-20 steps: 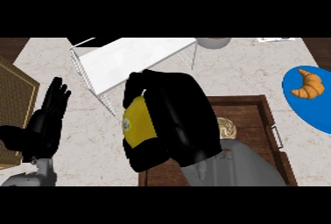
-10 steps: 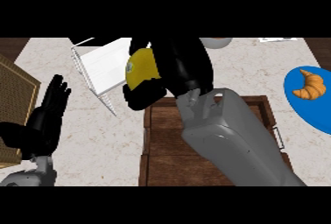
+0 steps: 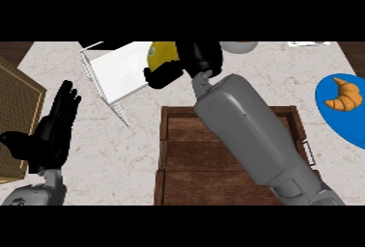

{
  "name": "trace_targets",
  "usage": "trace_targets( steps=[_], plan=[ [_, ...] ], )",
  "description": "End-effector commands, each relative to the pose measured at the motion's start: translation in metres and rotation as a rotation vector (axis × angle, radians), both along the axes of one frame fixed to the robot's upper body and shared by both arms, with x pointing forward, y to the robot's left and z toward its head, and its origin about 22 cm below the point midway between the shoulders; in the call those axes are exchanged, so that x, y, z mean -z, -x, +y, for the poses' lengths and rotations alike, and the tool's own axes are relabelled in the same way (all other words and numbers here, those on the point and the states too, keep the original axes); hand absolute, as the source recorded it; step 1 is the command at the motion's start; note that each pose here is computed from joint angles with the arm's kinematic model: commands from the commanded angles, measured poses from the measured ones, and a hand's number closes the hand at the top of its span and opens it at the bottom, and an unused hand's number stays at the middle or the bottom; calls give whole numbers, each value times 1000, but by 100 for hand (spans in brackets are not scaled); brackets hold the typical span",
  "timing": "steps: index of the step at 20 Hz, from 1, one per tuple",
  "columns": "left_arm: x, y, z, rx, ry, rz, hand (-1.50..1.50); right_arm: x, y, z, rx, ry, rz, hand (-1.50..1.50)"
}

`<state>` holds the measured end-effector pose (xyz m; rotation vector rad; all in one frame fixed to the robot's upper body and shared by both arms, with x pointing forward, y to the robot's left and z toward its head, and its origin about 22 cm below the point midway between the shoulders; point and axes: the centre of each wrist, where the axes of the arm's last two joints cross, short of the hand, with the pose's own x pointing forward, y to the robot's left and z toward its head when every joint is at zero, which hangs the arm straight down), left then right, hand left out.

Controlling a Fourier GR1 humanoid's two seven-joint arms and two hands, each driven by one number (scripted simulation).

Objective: Pick the lemon from the tray and place it in the tiered shelf

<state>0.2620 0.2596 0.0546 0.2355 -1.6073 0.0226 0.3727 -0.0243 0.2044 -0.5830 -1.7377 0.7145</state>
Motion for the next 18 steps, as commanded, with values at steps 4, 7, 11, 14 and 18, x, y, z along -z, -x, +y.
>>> trace_targets(
  steps=[4,7,11,14,18],
  plan=[
    [3,2,-6,22,1,-14,0,28,-36,2,15,-43,-52,150],
    [-13,-12,1,16,4,-8,0,27,-49,1,18,-41,-50,150],
    [-16,-5,-9,31,-5,-12,0,41,-52,8,14,33,-42,150],
    [-23,-11,-15,51,-4,-31,0,38,-59,1,101,-157,-27,150],
    [-21,-14,-18,34,-6,-26,0,45,-67,-3,48,-139,67,-150]
  ],
)
